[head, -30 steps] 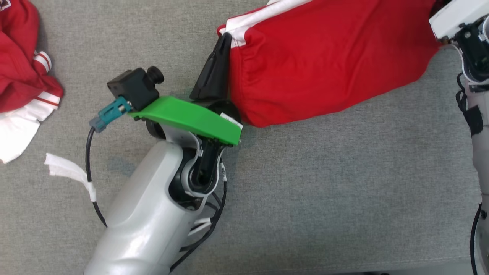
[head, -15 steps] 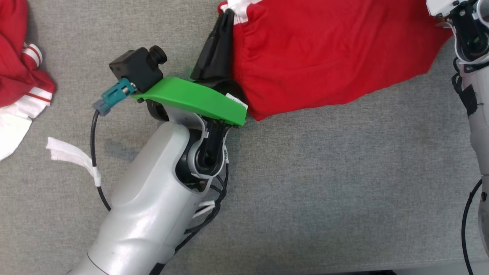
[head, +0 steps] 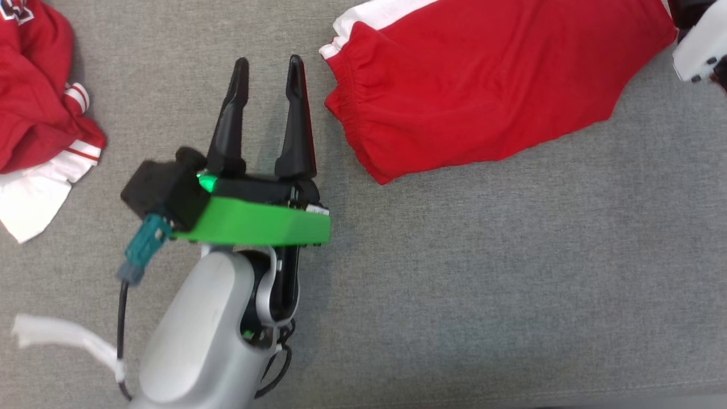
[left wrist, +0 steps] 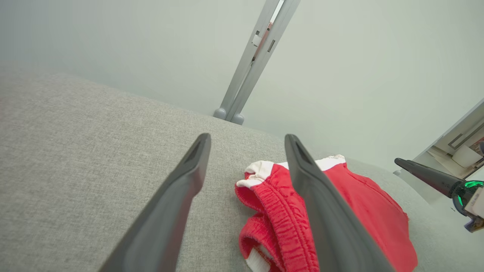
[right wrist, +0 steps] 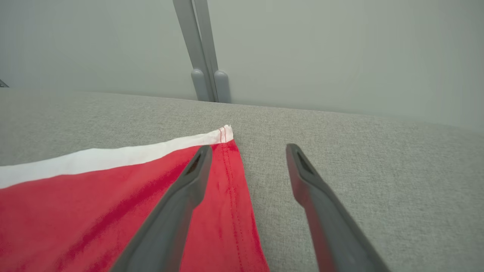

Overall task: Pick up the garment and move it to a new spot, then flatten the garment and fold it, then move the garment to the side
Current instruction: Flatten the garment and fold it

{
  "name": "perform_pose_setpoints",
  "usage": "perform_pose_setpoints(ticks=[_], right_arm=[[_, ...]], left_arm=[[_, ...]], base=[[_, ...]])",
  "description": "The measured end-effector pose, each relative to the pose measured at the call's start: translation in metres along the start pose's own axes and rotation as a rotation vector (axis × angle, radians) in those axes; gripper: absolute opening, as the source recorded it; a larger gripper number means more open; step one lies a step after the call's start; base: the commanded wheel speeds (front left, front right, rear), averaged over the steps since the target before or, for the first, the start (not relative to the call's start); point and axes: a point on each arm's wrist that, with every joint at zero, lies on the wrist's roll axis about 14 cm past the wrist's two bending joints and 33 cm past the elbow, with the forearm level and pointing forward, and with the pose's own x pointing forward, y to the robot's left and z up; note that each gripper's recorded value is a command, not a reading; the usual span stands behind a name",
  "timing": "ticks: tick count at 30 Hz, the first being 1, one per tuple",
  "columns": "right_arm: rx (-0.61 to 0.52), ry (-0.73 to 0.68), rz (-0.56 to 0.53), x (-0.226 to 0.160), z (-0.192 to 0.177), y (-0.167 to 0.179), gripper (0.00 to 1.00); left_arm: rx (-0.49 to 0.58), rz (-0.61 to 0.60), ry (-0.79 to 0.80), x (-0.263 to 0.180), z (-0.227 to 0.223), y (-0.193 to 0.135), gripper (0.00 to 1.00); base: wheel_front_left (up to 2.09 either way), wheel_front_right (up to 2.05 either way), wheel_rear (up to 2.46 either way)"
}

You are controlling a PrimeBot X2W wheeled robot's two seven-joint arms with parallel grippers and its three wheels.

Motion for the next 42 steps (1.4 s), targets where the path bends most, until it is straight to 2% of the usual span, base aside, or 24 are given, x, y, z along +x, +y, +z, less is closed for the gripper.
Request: perform_pose_setpoints(ticks=[5,9,17,18,19,24,27,30,34,37,40,42], right_arm=[[-0.018,0.124,0.007,0.002,-0.032,0.009,1.00],[-0.044,0.211,-0.003,0.010,-0.058,0.010,1.00],[-0.033,0.318,-0.019,0.031,-0.083,0.012,1.00],[0.026,0.326,-0.008,0.035,-0.085,0.018,0.08],[0.055,0.325,-0.003,0.035,-0.085,0.022,0.00],[0.223,0.248,0.007,0.031,-0.078,0.033,0.00],[0.311,0.197,-0.031,0.015,-0.075,0.020,0.00],[0.390,0.152,-0.112,-0.013,-0.073,-0.012,0.00],[0.403,0.086,-0.257,-0.061,-0.060,-0.073,0.00],[0.390,0.040,-0.326,-0.089,-0.045,-0.102,0.00],[0.366,-0.016,-0.342,-0.102,-0.023,-0.111,0.00],[0.344,-0.031,-0.301,-0.100,-0.011,-0.096,0.00]], left_arm=[[0.175,-0.024,-0.085,-0.018,0.020,-0.003,1.00],[0.252,-0.033,-0.089,-0.031,0.019,-0.002,1.00],[0.277,0.011,-0.015,-0.058,0.002,0.012,1.00],[0.277,0.022,-0.005,-0.063,0.001,0.014,1.00],[0.278,0.027,-0.001,-0.065,0.000,0.015,1.00],[0.281,0.050,0.019,-0.073,-0.004,0.021,1.00],[0.289,0.048,0.029,-0.079,-0.005,0.022,1.00],[0.289,0.045,0.032,-0.087,-0.003,0.020,1.00],[0.289,0.043,0.024,-0.098,0.003,0.018,1.00],[0.294,0.052,0.011,-0.104,0.010,0.018,1.00],[0.297,0.049,-0.007,-0.107,0.017,0.016,1.00],[0.296,0.044,-0.012,-0.109,0.019,0.014,1.00]], base=[[0.00,0.00,0.00],[0.00,0.00,0.00],[0.00,0.00,0.00],[0.00,0.00,0.00],[0.00,0.00,0.00],[0.00,0.00,0.00],[0.00,0.00,0.00],[0.00,0.00,0.00],[0.00,0.00,0.00],[0.00,0.00,0.00],[0.00,0.00,0.00],[0.00,0.00,0.00]])
